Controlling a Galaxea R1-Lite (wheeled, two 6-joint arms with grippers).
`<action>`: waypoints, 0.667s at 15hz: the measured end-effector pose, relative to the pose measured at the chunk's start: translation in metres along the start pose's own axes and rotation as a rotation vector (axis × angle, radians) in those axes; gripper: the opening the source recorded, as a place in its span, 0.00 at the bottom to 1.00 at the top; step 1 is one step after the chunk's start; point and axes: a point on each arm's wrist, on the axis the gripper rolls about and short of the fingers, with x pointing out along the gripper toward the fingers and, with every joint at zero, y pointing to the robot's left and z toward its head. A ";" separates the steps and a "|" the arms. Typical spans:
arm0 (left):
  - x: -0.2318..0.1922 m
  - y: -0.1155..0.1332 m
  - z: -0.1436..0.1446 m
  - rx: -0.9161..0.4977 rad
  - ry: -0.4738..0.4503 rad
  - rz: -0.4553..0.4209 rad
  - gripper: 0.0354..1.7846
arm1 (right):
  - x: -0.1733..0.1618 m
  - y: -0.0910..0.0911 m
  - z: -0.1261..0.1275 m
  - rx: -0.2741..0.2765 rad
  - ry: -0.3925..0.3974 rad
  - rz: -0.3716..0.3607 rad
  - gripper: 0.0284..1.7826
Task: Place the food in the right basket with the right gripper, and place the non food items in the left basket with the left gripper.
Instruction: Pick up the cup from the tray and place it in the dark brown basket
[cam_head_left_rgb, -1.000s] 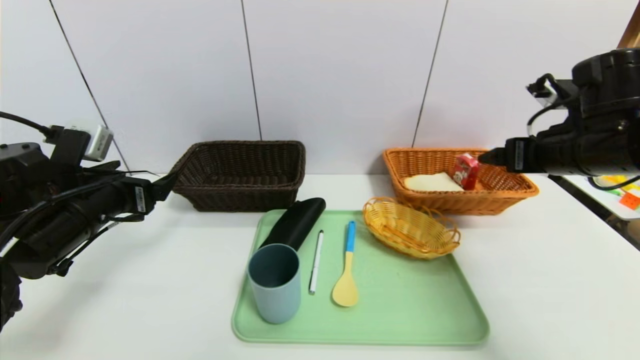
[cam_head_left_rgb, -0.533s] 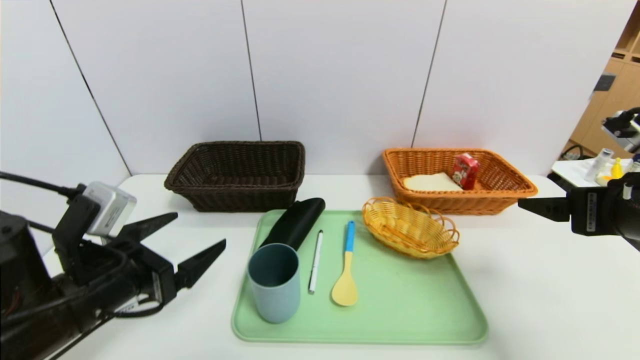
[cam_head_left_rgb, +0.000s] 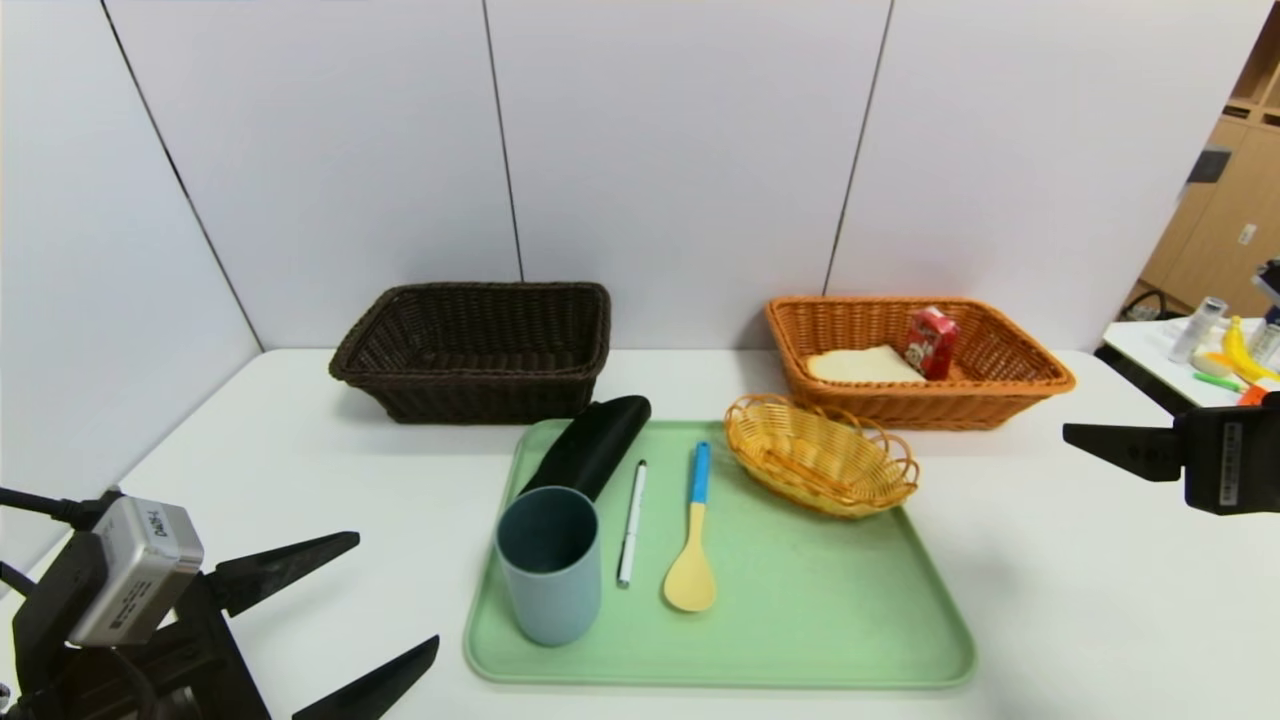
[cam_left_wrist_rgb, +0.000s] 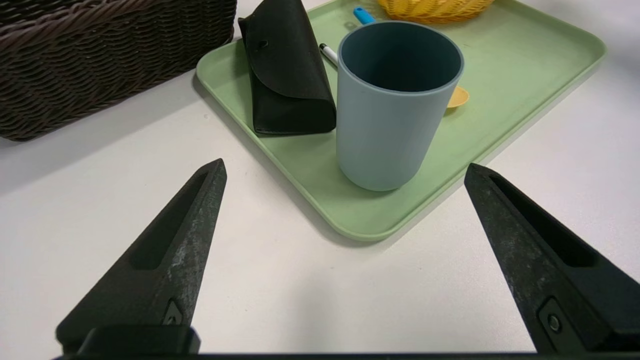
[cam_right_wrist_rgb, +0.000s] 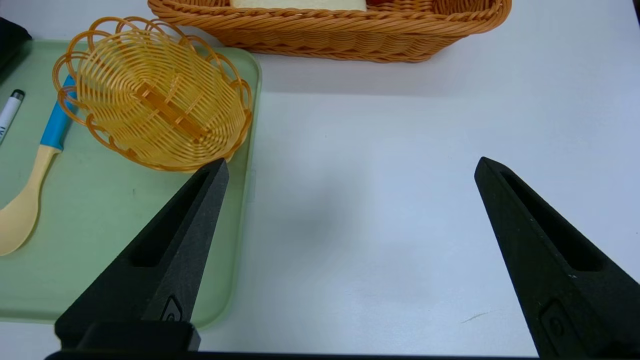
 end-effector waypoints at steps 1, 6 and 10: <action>0.000 -0.001 0.000 0.000 0.000 -0.007 0.94 | 0.000 0.000 -0.001 -0.001 0.000 0.001 0.95; 0.005 -0.011 0.000 0.011 0.007 -0.099 0.94 | -0.002 0.000 -0.002 -0.009 0.001 0.004 0.95; 0.017 -0.013 0.006 0.022 -0.008 -0.125 0.94 | -0.005 0.000 -0.005 -0.010 0.001 0.005 0.95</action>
